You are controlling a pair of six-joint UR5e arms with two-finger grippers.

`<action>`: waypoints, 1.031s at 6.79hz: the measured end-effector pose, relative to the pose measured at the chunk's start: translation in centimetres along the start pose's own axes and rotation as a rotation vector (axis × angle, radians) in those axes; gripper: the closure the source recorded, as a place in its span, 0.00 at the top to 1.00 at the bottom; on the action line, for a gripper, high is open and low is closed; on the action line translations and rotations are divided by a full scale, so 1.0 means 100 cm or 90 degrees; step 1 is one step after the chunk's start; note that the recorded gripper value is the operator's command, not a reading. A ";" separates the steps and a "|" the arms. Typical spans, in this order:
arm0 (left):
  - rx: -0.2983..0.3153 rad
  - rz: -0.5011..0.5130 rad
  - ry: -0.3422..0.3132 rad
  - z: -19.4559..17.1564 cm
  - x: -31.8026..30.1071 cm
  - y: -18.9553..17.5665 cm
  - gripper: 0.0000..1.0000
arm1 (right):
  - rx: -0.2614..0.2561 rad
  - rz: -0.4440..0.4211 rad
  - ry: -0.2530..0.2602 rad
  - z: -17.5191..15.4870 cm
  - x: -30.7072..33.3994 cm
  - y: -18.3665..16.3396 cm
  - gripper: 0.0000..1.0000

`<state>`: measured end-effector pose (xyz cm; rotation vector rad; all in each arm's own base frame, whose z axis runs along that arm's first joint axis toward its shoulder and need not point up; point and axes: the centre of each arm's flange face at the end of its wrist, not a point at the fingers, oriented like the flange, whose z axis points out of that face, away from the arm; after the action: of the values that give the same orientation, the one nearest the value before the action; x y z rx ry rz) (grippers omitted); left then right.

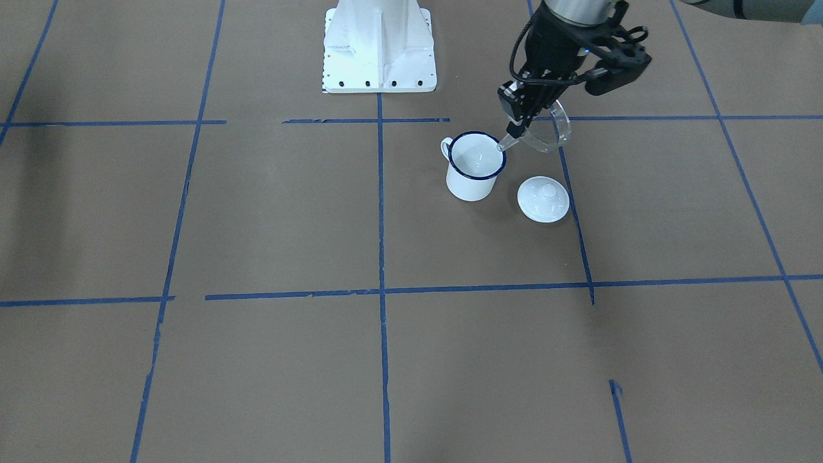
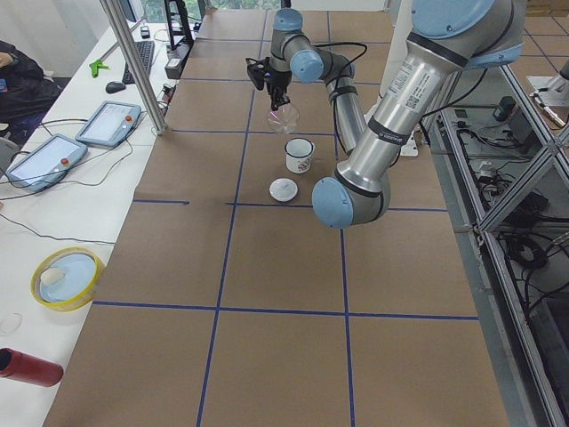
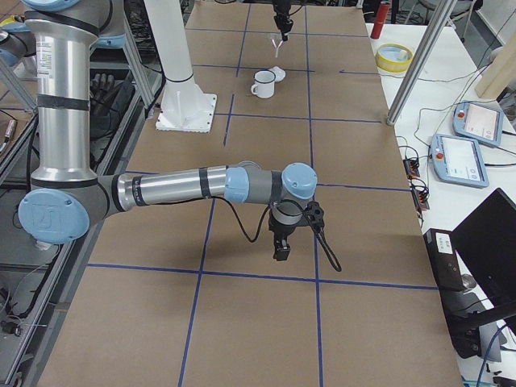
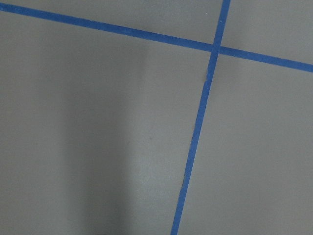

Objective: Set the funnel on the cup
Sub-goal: 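Lower the glass funnel into the mug opening with the left gripper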

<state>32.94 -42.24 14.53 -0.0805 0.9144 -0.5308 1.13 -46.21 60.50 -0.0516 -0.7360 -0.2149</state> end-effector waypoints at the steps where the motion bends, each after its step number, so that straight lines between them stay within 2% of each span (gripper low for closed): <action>1: 0.014 0.042 -0.046 0.017 0.006 0.019 0.00 | 0.000 0.000 0.000 0.000 0.000 0.000 1.00; 3: 0.037 0.094 -0.117 0.052 0.024 0.045 0.00 | 0.000 0.000 0.000 0.000 0.000 0.000 1.00; 7: 0.051 0.125 -0.151 0.092 0.039 0.070 0.00 | 0.000 0.000 0.000 0.000 0.000 0.000 1.00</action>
<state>44.76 -39.44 15.38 0.0189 0.6598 -0.3648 1.13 -46.21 60.49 -0.0516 -0.7360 -0.2149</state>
